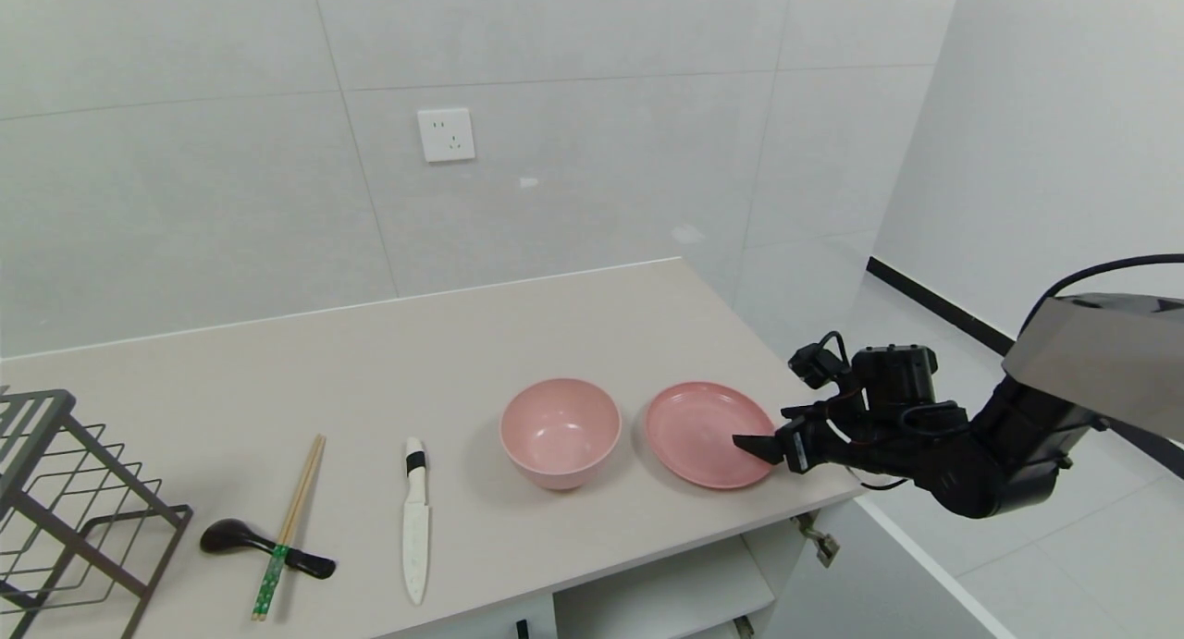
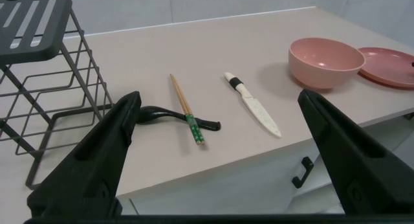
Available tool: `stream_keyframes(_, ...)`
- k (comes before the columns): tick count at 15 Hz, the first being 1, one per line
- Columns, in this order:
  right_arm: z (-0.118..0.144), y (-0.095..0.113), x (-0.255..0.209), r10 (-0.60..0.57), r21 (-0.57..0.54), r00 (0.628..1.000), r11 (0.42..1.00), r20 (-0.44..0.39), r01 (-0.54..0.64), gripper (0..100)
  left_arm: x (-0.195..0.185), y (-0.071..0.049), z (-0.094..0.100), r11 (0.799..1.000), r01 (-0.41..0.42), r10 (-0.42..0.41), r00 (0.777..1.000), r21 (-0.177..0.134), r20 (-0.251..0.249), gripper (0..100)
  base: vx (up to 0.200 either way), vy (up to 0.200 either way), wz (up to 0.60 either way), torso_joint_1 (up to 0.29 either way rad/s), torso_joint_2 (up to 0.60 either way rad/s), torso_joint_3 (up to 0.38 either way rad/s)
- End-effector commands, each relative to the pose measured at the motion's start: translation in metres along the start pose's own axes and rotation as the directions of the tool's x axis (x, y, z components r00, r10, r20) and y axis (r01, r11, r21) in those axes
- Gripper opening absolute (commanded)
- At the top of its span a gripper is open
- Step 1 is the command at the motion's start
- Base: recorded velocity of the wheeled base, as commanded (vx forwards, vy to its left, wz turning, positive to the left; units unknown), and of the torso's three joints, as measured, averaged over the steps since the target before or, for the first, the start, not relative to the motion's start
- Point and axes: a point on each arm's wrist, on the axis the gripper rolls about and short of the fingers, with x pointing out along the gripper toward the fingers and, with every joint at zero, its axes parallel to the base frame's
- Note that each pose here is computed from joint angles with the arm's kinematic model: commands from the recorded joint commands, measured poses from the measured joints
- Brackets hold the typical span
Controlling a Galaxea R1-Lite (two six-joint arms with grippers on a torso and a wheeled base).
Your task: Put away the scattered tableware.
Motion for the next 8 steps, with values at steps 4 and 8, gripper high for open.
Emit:
stream_keyframes(4,-0.007,0.009,0.018,0.032,-0.013,0.999,0.999,-0.025,-0.033,100,0.0,0.0,0.0,1.0,0.0,0.0,1.0,-0.001,-0.001,100,0.0,0.0,0.0,0.0,0.0,0.0)
stream_keyframes(8,-0.008,0.006,0.026,-0.001,-0.012,1.0,1.0,-0.03,0.001,0,0.0,0.0,0.0,1.0,0.0,0.0,1.0,-0.001,-0.001,100,0.0,0.0,0.0,0.0,0.0,0.0)
